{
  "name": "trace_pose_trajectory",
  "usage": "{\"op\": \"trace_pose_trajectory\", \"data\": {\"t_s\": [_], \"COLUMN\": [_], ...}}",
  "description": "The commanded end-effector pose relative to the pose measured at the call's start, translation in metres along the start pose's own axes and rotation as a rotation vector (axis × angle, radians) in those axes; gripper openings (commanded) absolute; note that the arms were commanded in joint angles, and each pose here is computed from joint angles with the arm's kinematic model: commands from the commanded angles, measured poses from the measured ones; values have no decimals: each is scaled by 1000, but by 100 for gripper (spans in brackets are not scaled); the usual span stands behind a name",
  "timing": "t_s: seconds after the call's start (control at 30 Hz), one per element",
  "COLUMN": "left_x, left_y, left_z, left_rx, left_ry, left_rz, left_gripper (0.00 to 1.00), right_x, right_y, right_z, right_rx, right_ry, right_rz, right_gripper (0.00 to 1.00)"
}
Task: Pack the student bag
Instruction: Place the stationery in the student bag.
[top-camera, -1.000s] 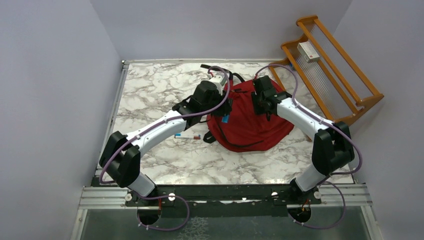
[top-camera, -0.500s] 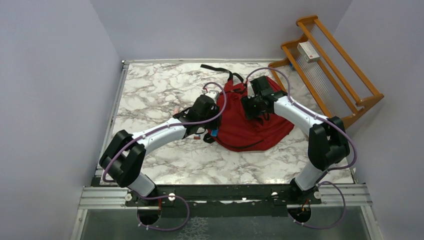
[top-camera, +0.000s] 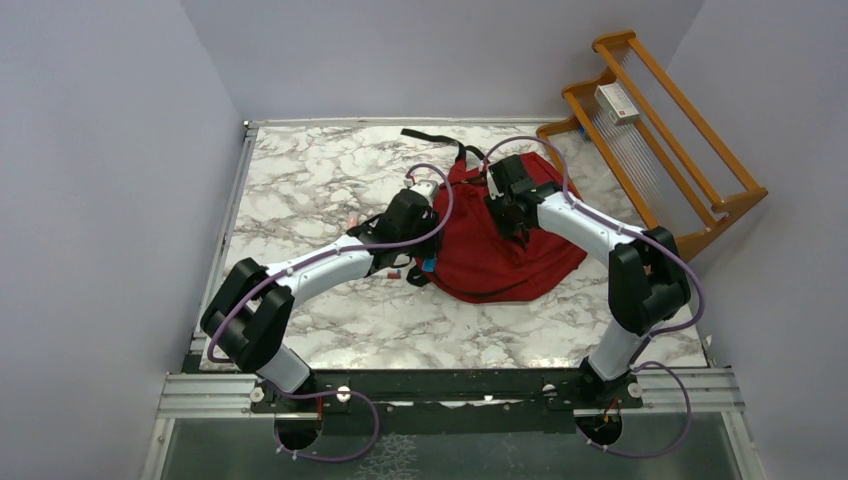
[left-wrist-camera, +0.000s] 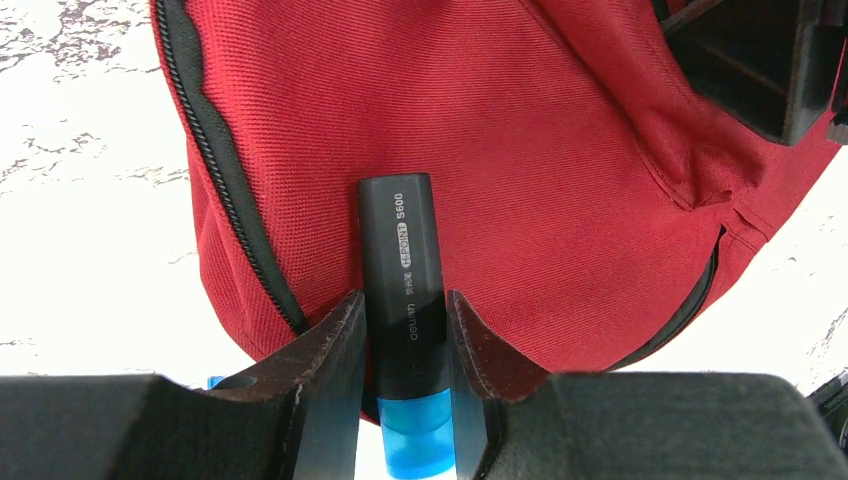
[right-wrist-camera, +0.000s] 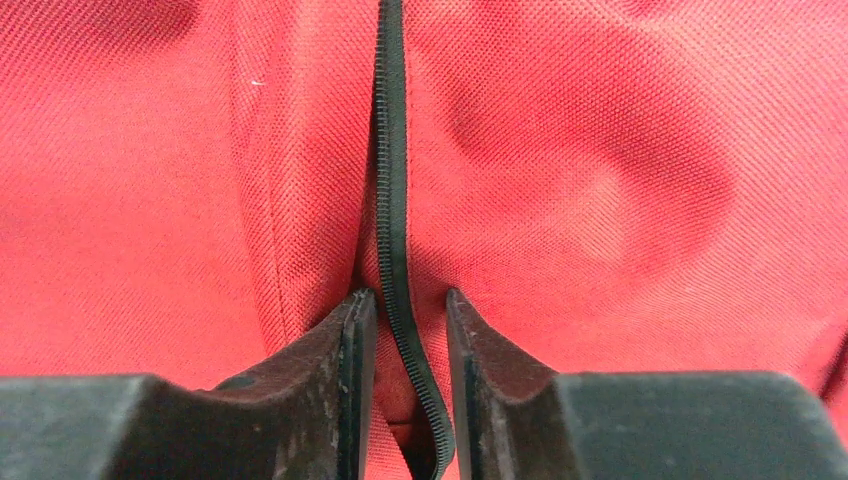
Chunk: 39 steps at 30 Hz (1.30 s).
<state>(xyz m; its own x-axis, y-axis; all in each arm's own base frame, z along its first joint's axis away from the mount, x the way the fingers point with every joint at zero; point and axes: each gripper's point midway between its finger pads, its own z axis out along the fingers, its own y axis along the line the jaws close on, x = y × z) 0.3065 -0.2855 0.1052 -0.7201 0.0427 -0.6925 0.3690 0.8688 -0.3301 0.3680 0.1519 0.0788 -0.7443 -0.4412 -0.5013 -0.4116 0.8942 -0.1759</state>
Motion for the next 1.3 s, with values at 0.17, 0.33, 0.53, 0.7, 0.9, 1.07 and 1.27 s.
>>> {"op": "trace_pose_trajectory", "data": {"t_s": [0.17, 0.33, 0.53, 0.7, 0.9, 1.07, 1.27], "left_x": [-7, -14, -35, -36, -34, -34, -47], "left_y": [5, 5, -5, -12, -11, -9, -18], "left_z": [5, 2, -2, 2, 0, -2, -5], "left_rx": [-13, -8, 21, 48, 49, 41, 71], "left_ry": [-27, -39, -74, -60, -61, -61, -84], "left_rz": [-7, -9, 3, 5, 2, 4, -7], "left_gripper": [0, 0, 0, 0, 0, 0, 0], "right_x": [-17, -30, -53, -45, -15, -16, -36], "right_y": [-35, -46, -46, -22, -15, -33, -51], "right_z": [-9, -24, -49, -34, -7, -9, -35], "right_rx": [199, 246, 217, 82, 79, 187, 268], "right_ry": [-46, -94, -176, -130, -9, -18, -110], "right_rz": [24, 57, 72, 15, 0, 35, 85], "right_gripper": [11, 1, 0, 3, 19, 7, 0]}}
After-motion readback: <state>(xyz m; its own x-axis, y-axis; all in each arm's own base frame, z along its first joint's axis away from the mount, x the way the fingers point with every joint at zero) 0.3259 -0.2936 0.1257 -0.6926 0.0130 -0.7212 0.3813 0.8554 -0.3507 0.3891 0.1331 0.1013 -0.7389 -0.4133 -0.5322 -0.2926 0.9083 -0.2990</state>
